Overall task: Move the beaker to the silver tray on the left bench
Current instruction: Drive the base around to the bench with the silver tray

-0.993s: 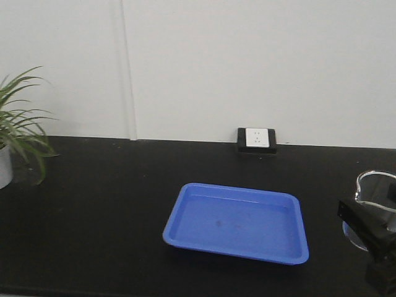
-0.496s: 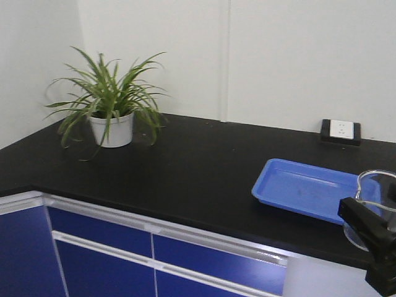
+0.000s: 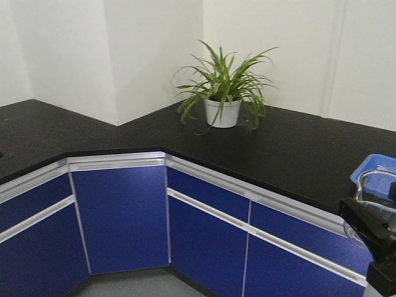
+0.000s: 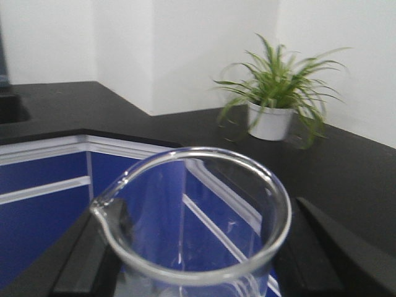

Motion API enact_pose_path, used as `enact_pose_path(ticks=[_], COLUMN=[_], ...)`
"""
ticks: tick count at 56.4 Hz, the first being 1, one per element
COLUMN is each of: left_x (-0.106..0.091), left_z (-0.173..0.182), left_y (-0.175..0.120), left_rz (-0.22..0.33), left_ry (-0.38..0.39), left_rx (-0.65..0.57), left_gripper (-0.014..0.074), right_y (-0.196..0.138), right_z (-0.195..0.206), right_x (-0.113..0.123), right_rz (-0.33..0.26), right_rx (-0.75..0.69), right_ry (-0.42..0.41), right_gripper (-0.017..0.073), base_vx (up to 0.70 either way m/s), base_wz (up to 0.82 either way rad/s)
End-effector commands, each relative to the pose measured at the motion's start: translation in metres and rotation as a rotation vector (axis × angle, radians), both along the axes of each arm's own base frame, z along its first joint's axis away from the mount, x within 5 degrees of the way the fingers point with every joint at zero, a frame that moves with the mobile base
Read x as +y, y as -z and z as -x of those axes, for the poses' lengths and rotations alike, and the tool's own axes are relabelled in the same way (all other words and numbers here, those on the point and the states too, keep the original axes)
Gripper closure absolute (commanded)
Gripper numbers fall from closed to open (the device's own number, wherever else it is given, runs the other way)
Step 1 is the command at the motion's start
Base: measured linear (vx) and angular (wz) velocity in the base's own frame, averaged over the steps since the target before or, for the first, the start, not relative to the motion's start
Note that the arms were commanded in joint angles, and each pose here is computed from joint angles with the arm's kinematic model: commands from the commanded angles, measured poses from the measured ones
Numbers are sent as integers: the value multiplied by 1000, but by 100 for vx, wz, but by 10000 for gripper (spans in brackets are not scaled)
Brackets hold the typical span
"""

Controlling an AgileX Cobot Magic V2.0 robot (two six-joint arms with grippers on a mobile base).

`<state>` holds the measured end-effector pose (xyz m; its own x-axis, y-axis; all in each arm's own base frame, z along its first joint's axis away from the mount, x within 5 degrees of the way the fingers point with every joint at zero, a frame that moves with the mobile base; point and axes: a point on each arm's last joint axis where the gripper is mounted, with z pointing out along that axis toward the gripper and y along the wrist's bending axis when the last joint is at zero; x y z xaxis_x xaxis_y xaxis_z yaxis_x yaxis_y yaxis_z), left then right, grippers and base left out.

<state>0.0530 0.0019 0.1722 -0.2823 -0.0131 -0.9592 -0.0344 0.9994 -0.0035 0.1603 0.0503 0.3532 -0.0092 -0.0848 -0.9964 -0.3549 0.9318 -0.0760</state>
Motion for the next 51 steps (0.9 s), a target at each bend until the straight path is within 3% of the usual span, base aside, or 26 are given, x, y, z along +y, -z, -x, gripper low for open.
enact_pose_path(ticks=[1,26,51], left_x=[0,0,0], left_z=[-1,-1,-1], left_y=[2,2,2], left_rz=[5,5,5], left_ry=[4,4,4], left_rx=[-66,-66,-66], left_gripper=[592,592,592], right_y=[-12,-12,-12], right_z=[3,3,3], right_x=[0,0,0], right_rz=[-12,-13,-13], right_rx=[-40,-39,-39], right_ry=[-3,-2,-3], right_gripper=[566,566,566], base_vx=[-24,-16,1], base_wz=[51,65,96])
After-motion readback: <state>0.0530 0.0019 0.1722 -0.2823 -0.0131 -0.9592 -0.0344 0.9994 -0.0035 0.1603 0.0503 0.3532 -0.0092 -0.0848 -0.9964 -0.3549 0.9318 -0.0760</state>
